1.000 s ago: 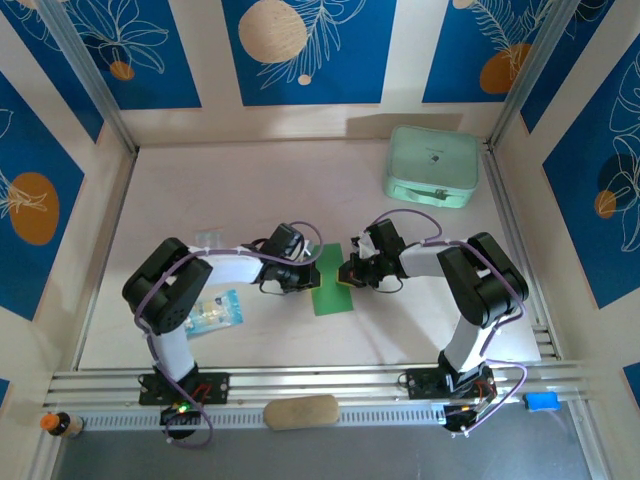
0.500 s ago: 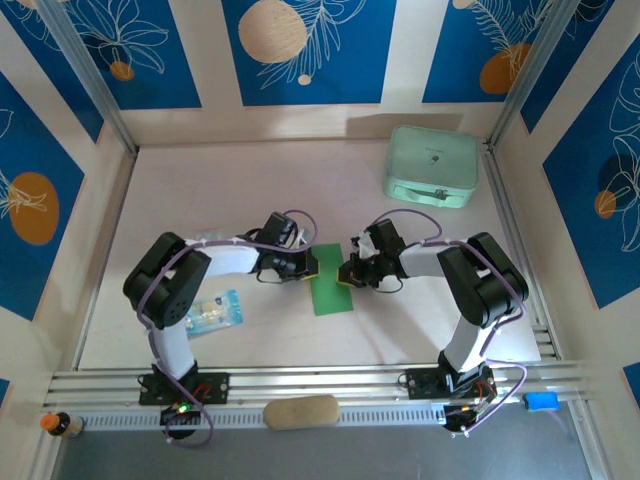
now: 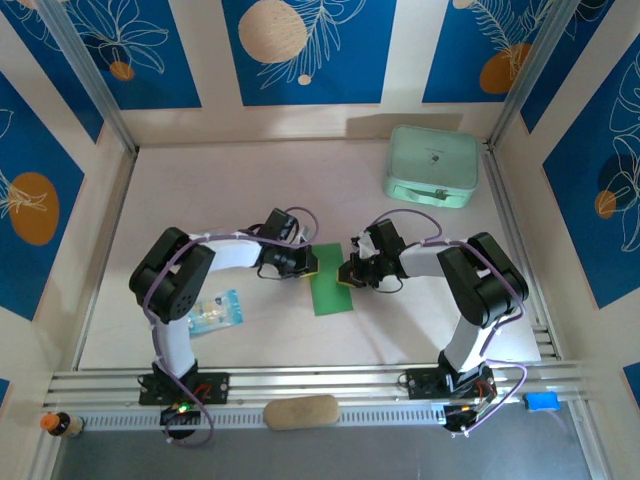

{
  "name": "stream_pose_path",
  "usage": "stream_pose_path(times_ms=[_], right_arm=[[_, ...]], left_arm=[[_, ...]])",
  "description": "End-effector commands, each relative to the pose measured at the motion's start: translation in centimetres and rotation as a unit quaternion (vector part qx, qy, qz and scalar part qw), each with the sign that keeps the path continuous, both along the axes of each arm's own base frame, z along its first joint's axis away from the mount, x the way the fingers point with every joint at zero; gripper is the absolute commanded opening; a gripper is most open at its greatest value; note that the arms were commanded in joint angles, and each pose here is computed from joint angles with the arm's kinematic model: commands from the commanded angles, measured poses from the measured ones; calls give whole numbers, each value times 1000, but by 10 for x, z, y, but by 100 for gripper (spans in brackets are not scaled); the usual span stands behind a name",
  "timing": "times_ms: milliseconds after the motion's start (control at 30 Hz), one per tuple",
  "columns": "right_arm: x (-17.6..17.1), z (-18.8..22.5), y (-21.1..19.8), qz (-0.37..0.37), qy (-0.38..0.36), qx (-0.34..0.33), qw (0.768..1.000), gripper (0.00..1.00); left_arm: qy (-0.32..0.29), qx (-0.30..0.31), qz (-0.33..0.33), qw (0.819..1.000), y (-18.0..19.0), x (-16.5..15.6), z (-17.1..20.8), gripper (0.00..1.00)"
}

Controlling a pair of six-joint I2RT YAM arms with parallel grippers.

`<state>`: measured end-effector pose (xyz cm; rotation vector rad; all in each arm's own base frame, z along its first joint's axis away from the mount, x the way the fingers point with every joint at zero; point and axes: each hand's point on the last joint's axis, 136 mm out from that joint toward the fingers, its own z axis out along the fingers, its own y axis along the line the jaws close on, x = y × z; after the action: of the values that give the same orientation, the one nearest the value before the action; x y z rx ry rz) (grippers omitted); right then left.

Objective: Fold a paper plane with a square sheet of paper (pick it up from the middle)
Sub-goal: First fold the square sheet of paper in half at the center of the table.

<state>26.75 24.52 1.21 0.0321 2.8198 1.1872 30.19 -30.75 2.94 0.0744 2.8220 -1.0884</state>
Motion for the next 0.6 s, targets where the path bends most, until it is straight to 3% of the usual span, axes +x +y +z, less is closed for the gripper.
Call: stream_pose_path(times_ms=[0, 567], right_arm=[[-31, -47, -35, -23, 72, -96, 993, 0], [-32, -47, -36, -23, 73, -94, 993, 0]], left_arm=[[-27, -16, -13, 999, -7, 14, 23, 8], [-6, 1, 29, 1000, 13, 44, -14, 7]])
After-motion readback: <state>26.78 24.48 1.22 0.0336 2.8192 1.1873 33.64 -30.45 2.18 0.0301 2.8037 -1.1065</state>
